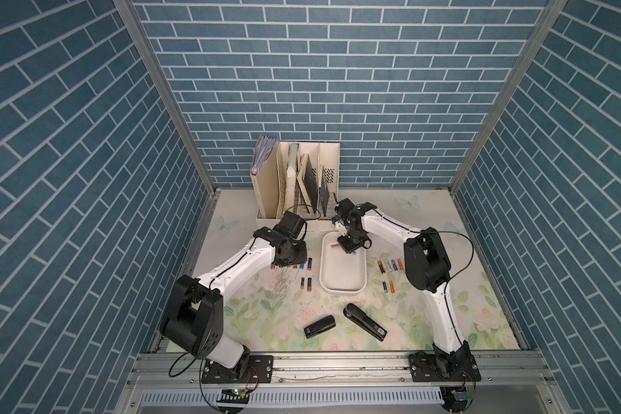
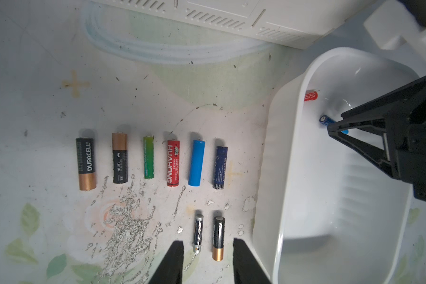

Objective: Take the batteries out of the storage box
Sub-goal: Pick up the battery from the storage box.

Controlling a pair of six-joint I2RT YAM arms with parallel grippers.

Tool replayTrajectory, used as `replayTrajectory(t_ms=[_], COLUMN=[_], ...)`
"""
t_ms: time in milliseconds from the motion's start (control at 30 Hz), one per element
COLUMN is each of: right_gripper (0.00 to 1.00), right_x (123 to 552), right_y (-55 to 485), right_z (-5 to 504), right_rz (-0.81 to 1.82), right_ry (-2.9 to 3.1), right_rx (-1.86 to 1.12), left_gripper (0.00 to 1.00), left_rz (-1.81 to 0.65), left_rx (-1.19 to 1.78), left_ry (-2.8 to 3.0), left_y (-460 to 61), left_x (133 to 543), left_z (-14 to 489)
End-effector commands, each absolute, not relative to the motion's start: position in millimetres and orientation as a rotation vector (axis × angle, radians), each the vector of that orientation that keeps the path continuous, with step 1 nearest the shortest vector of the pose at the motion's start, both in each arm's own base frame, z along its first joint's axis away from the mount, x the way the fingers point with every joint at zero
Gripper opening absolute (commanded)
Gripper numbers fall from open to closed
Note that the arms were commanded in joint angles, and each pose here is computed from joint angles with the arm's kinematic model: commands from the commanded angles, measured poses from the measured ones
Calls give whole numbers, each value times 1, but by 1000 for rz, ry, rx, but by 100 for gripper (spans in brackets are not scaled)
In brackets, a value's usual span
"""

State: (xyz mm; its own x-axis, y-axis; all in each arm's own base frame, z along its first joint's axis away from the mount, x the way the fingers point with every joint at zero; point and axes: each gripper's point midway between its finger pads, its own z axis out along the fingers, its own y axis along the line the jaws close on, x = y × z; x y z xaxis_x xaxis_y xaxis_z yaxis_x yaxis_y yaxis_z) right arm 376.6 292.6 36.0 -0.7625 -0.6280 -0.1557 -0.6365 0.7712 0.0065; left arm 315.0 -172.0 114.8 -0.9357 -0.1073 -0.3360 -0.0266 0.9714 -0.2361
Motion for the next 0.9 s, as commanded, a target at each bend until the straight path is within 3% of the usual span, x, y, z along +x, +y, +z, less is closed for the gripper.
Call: replayTrajectory(t_ms=[0, 233, 467, 867], right_gripper=[28, 27, 15, 13], right_x=[373, 367, 362, 355], right_y=[287, 284, 286, 300], right_z=[20, 13, 16, 41], right_rz=[38, 36, 66, 227], right_ry=[2834, 2846, 2852, 2854], right_rx=[-1048, -1056, -1042, -954], left_gripper=[39, 39, 39, 39], left_rz=[-308, -311, -320, -314], left_rx=[-84, -82, -78, -56], left_ry=[2801, 2804, 2802, 2816], left_y=[-170, -171, -173, -174], left_x=[311, 312, 314, 315], left_z=[103, 101, 102, 97])
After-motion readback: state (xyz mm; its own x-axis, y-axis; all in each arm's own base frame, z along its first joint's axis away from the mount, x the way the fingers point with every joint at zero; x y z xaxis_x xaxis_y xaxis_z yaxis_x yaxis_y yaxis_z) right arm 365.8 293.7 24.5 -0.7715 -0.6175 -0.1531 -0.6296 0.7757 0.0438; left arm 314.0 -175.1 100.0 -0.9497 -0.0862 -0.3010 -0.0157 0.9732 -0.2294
